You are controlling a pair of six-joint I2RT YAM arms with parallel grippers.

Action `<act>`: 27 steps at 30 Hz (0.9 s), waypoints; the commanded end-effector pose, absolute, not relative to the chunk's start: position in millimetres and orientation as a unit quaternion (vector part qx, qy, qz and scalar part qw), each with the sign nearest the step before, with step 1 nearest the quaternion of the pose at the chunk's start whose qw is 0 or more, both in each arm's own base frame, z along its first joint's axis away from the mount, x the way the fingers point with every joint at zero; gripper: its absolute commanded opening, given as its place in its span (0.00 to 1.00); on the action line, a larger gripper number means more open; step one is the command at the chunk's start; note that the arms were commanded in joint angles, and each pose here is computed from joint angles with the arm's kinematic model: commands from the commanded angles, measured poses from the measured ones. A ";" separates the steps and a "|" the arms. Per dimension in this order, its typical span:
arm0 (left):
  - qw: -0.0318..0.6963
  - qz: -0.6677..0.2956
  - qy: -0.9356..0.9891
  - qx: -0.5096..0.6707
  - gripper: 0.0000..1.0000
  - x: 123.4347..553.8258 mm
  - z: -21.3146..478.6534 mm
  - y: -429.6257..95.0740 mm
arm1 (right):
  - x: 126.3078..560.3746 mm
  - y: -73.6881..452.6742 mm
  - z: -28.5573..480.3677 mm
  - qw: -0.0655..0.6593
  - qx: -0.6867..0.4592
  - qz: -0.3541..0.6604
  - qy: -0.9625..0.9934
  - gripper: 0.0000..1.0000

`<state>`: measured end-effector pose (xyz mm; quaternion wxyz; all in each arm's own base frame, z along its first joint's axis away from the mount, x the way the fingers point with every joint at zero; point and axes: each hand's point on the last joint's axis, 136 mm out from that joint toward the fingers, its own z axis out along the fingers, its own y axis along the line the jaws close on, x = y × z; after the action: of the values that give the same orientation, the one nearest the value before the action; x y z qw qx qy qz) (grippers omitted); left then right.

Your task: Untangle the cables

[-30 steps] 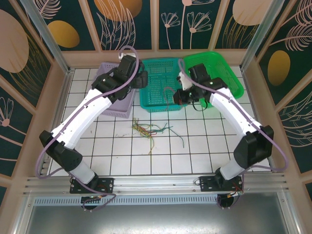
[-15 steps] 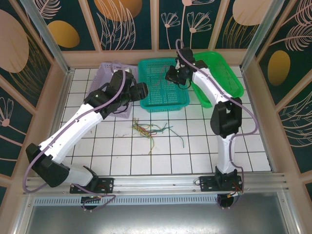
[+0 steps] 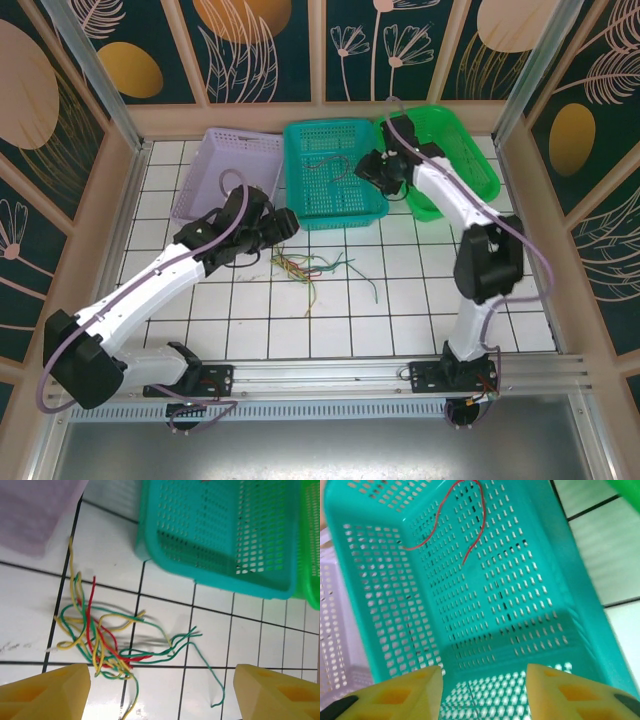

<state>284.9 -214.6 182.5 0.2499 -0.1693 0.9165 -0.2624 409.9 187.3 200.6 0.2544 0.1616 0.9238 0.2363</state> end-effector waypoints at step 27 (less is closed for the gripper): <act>0.134 -0.239 0.906 -0.322 0.50 278.9 20.1 -221.6 | 246.4 192.3 16.9 0.177 -0.189 -0.074 0.963 0.02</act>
<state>273.1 -226.7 30.0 0.1151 -0.3205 0.9056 -0.2530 238.4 204.4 15.5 0.1575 -0.1796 0.9706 -0.0283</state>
